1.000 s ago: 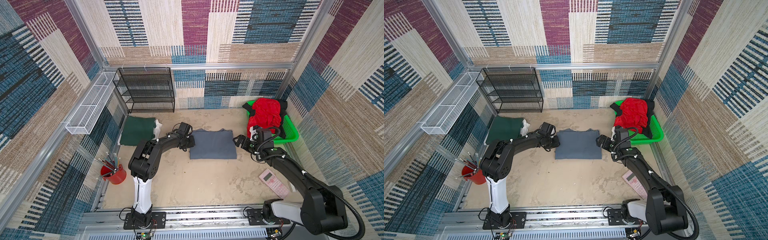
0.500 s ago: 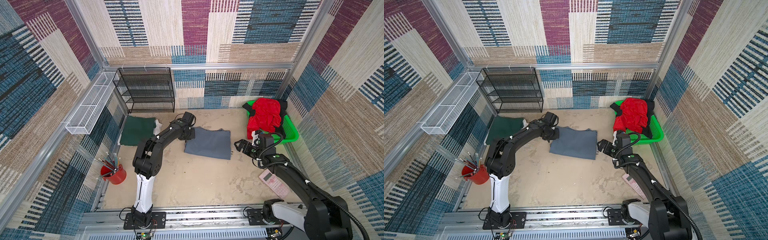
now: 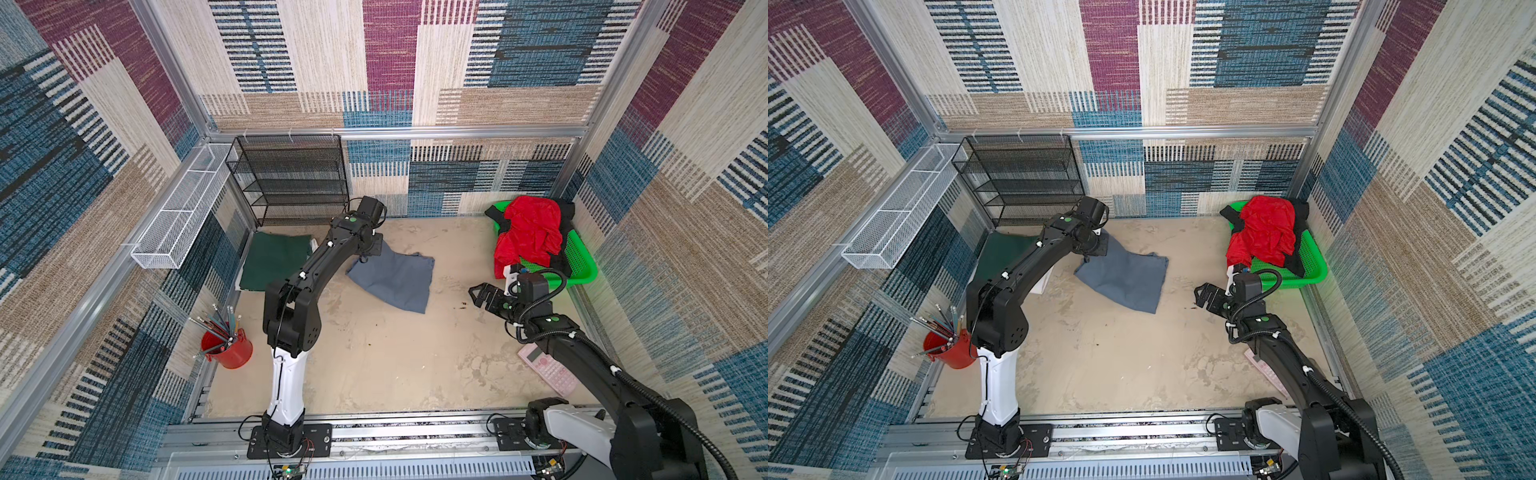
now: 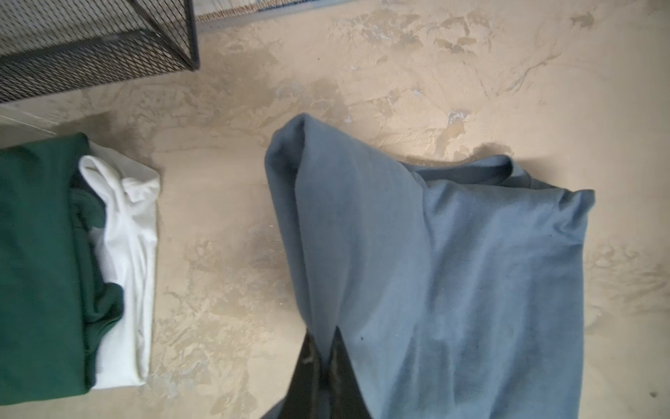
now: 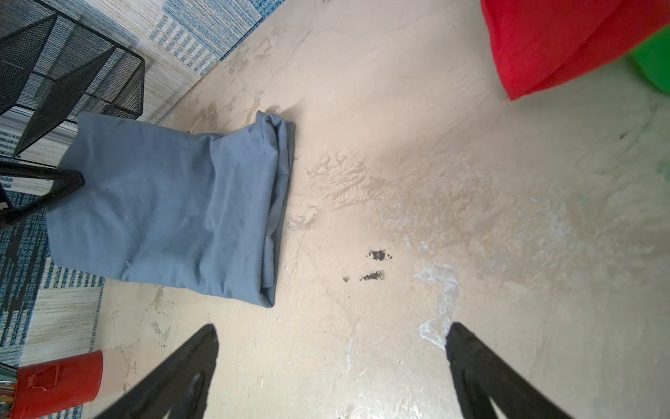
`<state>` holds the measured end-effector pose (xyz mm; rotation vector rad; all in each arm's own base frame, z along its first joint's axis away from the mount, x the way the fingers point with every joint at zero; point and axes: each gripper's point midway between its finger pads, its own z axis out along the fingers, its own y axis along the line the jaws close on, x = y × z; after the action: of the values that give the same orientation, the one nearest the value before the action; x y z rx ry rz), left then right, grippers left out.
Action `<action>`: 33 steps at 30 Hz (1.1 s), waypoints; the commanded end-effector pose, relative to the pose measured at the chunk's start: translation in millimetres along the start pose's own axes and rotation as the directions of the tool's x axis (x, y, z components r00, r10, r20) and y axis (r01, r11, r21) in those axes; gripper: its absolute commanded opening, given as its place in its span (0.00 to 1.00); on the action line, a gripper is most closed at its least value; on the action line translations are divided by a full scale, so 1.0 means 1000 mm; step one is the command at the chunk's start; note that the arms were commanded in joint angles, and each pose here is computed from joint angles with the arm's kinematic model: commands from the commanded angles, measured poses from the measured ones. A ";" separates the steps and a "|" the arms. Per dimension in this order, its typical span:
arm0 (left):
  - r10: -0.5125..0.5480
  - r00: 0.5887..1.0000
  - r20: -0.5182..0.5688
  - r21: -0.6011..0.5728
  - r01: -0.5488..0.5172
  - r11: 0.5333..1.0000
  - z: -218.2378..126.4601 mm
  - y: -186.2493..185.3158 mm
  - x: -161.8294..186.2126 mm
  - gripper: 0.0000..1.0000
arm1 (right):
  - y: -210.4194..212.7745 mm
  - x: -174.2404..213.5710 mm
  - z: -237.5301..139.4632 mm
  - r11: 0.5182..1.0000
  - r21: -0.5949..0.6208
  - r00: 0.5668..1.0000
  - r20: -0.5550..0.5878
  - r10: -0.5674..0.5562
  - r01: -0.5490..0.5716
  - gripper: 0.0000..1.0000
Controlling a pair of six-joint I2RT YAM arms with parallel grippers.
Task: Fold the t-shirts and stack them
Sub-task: 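Carry the folded shirt with the left gripper toward the green stack while right withdraws, then lower the folded shirt onto the green shirt stack and open the left gripper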
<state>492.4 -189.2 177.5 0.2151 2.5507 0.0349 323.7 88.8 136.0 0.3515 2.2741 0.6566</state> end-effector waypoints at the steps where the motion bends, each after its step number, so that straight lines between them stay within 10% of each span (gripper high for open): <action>1: 0.077 0.997 -0.027 -0.068 -0.079 0.995 -0.007 0.016 0.001 0.00 | 0.005 -0.006 0.003 0.999 -0.024 0.999 0.028 -0.024 0.025 0.99; 33: 0.018 0.996 0.091 -0.440 0.024 0.898 -0.094 0.235 -0.042 0.00 | 0.011 0.010 0.024 0.992 -0.126 0.999 -0.030 -0.027 0.023 0.98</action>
<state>502.8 17.3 281.6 0.0734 2.4292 0.5173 328.2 108.4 112.6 0.2837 2.2909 0.7823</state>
